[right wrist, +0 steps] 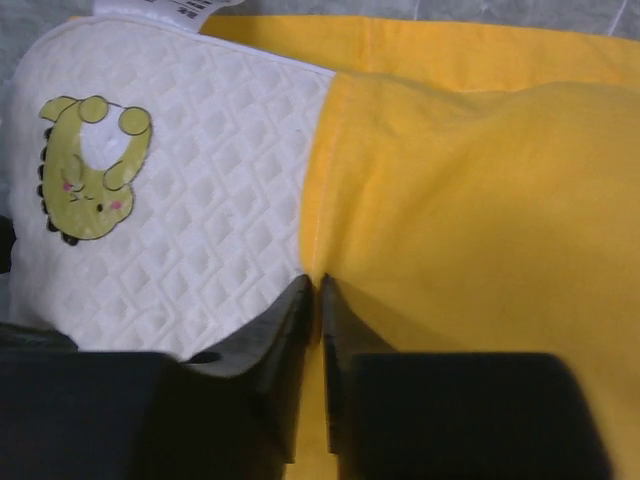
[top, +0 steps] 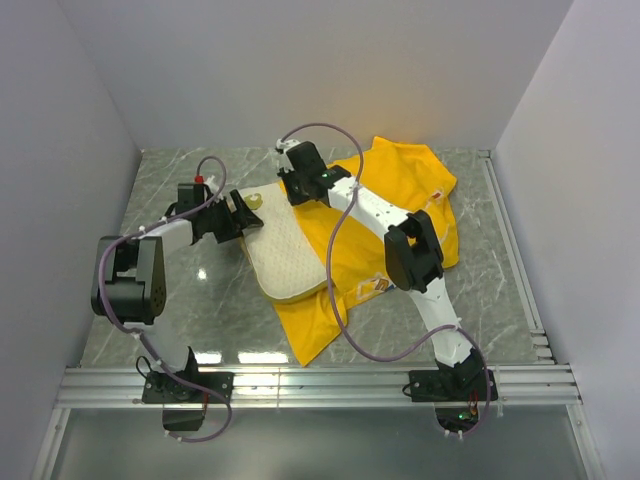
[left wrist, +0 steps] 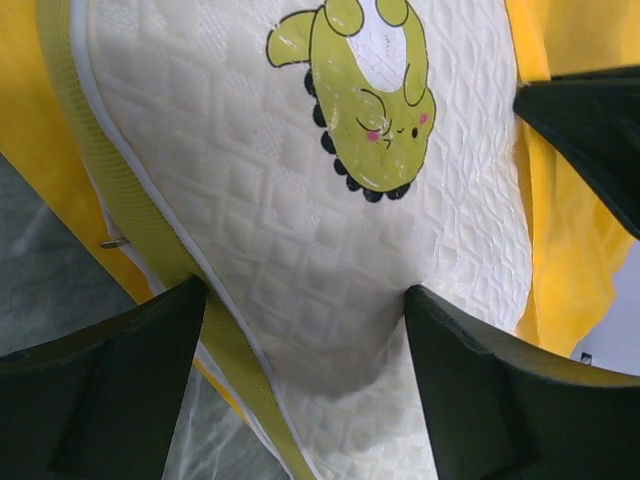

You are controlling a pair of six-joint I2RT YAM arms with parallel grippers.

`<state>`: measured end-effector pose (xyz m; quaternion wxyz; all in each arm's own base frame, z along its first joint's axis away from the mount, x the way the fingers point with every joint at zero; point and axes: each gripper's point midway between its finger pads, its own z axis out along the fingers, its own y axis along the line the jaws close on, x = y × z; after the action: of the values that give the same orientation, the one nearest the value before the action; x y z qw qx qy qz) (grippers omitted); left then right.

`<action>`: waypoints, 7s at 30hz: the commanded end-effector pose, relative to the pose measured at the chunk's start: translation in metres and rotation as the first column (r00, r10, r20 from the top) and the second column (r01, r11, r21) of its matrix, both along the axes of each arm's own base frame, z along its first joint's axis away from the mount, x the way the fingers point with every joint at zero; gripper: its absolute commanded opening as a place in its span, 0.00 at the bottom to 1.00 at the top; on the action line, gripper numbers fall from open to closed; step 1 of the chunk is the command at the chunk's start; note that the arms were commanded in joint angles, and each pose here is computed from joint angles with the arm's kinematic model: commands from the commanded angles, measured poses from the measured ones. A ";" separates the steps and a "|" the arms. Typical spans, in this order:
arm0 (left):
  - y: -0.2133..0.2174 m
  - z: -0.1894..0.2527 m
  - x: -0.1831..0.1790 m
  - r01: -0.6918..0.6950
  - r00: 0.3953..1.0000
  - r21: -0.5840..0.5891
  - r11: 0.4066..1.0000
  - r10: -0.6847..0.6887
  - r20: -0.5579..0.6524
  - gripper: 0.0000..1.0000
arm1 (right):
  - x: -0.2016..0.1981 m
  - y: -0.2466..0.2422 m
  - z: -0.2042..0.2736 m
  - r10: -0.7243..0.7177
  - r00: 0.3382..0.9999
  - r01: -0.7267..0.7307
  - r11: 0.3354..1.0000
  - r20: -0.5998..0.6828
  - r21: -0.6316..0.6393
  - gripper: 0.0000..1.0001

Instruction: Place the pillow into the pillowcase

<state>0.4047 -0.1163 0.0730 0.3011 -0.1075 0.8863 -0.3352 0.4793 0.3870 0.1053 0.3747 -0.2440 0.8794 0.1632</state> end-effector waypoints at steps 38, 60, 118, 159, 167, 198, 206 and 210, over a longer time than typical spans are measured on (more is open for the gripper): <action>-0.011 0.081 -0.051 0.104 0.985 -0.175 0.979 -0.077 0.153 0.69 | -0.165 -0.160 0.116 -0.124 0.985 0.161 0.919 -0.123 0.361 0.63; -0.099 0.021 -0.114 0.098 0.987 -0.221 0.970 -0.124 -0.105 0.91 | -0.243 -0.155 -0.055 -0.075 0.840 0.274 0.914 -0.538 0.300 0.83; 0.024 0.001 -0.073 0.039 0.999 0.004 0.999 -0.039 -0.017 0.14 | -0.037 -0.181 0.050 -0.204 0.956 0.201 0.979 -0.211 -0.035 0.52; -0.044 0.002 -0.118 0.744 0.594 0.416 0.523 -0.803 -0.051 0.67 | -0.281 -0.231 0.056 0.414 0.777 -0.483 0.875 -0.475 -0.027 0.62; -0.022 0.092 -0.079 0.602 0.599 0.546 0.583 -0.781 0.175 0.84 | -0.154 -0.203 0.128 0.201 0.978 -0.204 0.978 -0.056 -0.051 0.68; -0.041 0.052 -0.067 0.528 0.721 0.561 0.637 -0.686 0.100 0.81 | -0.058 -0.150 0.087 -0.042 0.987 0.047 0.999 -0.158 0.028 0.59; -0.016 0.030 -0.058 0.450 0.811 0.623 0.640 -0.584 0.014 0.87 | -0.023 -0.130 0.026 -0.068 0.966 0.072 0.997 -0.248 0.005 0.61; -0.012 0.011 -0.062 0.466 0.819 0.623 0.628 -0.573 -0.034 0.88 | -0.018 -0.120 -0.009 -0.054 0.950 0.057 0.998 -0.309 0.000 0.62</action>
<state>0.3408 -0.1345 0.0969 0.2913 0.3011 0.8981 -0.1342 0.4429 0.2521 0.0683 0.2005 -0.1908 0.9448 0.1752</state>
